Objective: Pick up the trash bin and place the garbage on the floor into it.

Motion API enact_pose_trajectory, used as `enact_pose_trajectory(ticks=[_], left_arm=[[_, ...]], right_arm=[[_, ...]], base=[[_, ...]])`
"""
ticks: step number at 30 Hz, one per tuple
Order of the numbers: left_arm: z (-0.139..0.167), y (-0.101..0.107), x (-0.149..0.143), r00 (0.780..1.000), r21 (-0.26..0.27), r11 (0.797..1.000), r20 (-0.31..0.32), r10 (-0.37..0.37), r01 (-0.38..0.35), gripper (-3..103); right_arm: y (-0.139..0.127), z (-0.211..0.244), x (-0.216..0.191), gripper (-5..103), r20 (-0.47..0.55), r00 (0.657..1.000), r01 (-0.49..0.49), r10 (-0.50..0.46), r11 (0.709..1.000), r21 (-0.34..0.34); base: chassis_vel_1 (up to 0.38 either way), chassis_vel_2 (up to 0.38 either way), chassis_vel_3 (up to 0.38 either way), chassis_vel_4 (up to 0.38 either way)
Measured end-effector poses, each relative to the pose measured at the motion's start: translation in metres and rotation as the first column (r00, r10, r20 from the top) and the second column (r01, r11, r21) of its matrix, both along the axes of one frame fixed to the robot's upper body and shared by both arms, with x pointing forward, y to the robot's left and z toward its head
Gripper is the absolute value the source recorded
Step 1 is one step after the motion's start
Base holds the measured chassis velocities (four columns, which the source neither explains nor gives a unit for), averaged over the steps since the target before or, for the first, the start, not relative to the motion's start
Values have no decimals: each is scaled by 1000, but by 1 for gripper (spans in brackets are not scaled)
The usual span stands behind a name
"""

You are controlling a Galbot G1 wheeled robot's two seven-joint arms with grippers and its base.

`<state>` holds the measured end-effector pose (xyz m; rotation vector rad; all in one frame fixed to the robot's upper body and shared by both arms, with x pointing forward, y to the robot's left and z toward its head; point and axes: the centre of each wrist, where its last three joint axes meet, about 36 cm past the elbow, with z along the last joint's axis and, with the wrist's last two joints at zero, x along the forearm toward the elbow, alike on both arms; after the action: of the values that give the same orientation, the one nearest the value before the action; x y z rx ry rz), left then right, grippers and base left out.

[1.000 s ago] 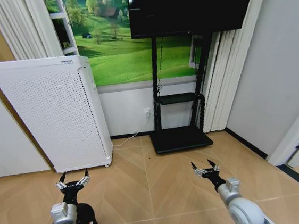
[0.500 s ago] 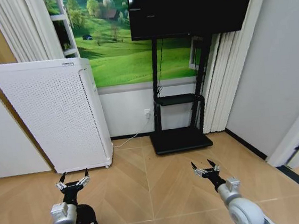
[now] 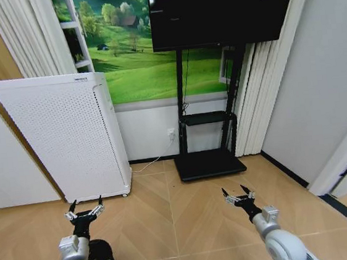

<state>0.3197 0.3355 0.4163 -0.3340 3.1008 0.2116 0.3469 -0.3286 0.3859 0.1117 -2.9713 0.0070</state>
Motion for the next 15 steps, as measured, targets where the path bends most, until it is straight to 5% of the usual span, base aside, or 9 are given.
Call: enact_pose_trajectory(ticks=[15], left_arm=[[0,0,0,1000,0,1000,0,0,0,100]], right_arm=[[0,0,0,100,0,1000,0,0,1000,0]], base=[[0,0,0,0]])
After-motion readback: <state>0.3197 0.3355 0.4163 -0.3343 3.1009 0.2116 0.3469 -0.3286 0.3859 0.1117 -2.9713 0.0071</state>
